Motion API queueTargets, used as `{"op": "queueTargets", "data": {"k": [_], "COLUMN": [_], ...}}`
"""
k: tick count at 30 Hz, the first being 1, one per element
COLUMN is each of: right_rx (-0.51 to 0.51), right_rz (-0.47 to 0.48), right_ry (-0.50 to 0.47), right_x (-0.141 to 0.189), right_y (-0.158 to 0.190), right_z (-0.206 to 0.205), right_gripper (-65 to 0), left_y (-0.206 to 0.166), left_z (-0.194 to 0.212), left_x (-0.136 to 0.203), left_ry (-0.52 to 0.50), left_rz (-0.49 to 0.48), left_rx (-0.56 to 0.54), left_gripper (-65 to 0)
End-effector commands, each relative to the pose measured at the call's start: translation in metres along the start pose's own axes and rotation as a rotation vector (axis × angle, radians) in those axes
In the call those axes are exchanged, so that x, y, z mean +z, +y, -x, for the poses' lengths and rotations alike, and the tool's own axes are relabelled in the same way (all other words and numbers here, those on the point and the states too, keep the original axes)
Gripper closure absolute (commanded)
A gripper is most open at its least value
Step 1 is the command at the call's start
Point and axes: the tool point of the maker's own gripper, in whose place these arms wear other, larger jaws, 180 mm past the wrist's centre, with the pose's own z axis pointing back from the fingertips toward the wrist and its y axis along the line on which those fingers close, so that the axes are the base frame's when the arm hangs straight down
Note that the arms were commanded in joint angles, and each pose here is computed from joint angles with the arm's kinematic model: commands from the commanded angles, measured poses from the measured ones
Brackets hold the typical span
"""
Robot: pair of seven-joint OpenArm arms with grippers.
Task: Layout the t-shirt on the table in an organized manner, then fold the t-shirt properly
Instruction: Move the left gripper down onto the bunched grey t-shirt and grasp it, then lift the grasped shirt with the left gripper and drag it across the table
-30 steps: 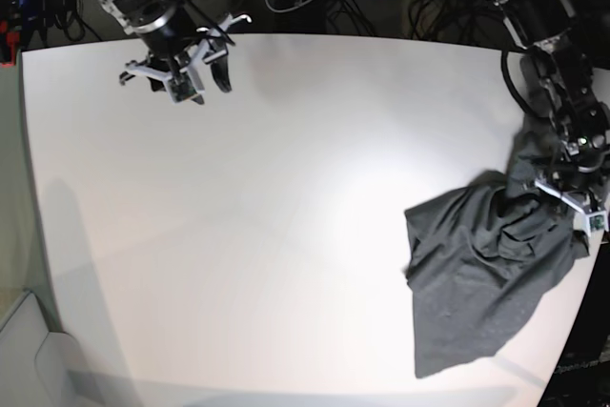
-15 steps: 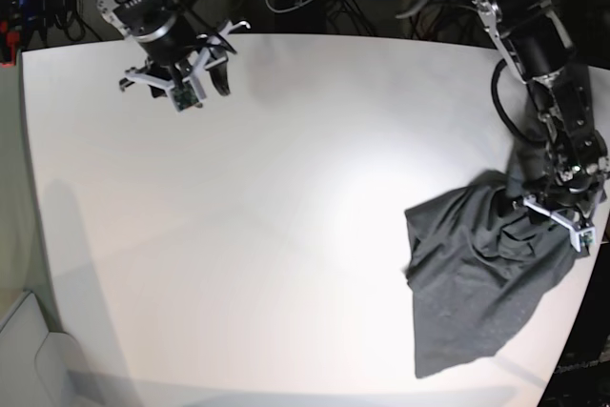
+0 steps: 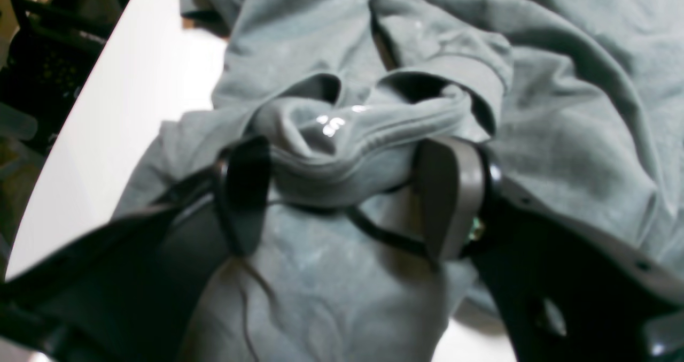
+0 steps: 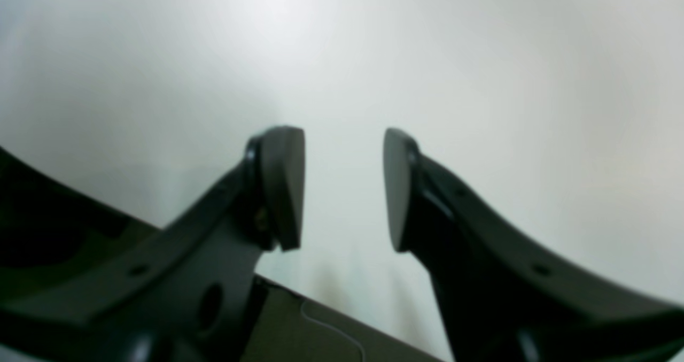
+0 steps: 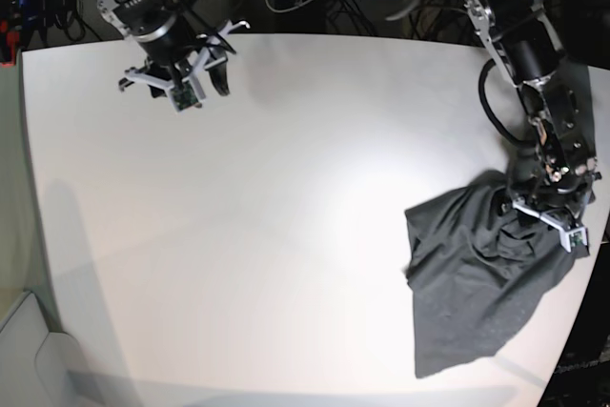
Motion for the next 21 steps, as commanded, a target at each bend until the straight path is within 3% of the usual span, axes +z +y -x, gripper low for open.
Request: {"op": "queueTargets", "data": {"k": [1, 3, 7, 8, 10, 13, 18, 21], "right_rx": [0.003, 0.003, 0.002, 0.002, 0.001, -0.002, 0.000, 0.001], "right_rz": [0.000, 0.000, 0.002, 0.002, 0.001, 0.002, 0.002, 0.003], "right_ry": [-0.039, -0.039, -0.039, -0.039, -0.033, -0.024, -0.030, -0.032], "right_x": [0.003, 0.003, 0.003, 0.003, 0.002, 0.000, -0.001, -0.002], "right_y": [-0.001, -0.001, -0.001, -0.001, -0.001, -0.002, -0.002, -0.003], "right_z": [-0.010, -0.010, -0.010, -0.010, -0.007, -0.004, -0.006, -0.008], "right_gripper": [-25.2, -25.2, -25.2, -25.2, -25.2, -25.2, -25.2, -25.2], "left_y": [0.003, 0.002, 0.002, 0.001, -0.002, -0.011, -0.039, -0.074], "left_z": [-0.021, -0.012, -0.005, -0.006, -0.010, -0.033, -0.097, -0.133], "left_x": [0.000, -0.004, -0.006, -0.006, -0.004, 0.016, 0.082, 0.130], "left_ry": [-0.051, -0.026, -0.007, -0.007, -0.016, -0.046, -0.191, -0.293], "left_rz": [-0.003, 0.004, 0.004, 0.004, 0.009, 0.010, 0.018, 0.065], "left_rx": [0.003, 0.007, 0.012, 0.010, 0.009, 0.007, 0.001, -0.061], "left_gripper": [-41.8, -35.5, -4.4, 0.0, -2.5, 0.0, -0.4, -0.4]}}
